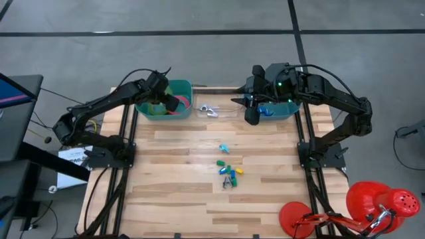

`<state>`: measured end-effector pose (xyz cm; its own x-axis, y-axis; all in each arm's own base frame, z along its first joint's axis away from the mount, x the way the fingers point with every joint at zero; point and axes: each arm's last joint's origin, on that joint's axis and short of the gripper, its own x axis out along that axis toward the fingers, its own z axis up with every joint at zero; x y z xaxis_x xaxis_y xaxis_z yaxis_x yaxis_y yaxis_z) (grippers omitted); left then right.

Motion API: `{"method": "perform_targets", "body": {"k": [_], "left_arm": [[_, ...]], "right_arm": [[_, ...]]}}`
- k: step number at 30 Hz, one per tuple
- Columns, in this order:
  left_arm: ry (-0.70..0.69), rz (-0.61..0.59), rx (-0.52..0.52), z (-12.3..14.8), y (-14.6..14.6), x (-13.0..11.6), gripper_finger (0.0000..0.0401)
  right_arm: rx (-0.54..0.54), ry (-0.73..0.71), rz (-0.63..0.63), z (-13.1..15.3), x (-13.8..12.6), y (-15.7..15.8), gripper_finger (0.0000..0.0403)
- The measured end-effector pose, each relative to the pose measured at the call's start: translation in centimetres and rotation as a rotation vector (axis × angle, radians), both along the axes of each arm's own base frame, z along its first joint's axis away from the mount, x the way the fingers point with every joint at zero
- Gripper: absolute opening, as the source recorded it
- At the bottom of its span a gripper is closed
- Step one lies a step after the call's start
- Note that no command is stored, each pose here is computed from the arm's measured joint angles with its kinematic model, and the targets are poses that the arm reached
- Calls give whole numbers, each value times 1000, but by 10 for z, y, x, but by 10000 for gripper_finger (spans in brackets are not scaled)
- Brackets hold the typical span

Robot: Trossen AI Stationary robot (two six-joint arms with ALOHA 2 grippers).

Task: Pick and place Stapler, Stapler remover, tape
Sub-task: Put the green tape into the green bin, then put the yellow stapler into the dark blue bin

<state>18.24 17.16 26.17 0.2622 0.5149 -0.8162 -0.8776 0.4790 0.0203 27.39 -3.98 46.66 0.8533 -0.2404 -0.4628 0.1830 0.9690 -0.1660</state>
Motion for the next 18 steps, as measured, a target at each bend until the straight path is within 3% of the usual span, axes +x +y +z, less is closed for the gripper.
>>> {"method": "perform_targets", "body": {"k": [8, 18], "left_arm": [[-1, 0, 1, 0, 0, 0, 219], [-127, -116, -114, 1, -9, 9, 217]], "right_arm": [[2, 1, -1, 0, 0, 0, 120], [1, 3, 0, 0, 0, 0, 120]]}}
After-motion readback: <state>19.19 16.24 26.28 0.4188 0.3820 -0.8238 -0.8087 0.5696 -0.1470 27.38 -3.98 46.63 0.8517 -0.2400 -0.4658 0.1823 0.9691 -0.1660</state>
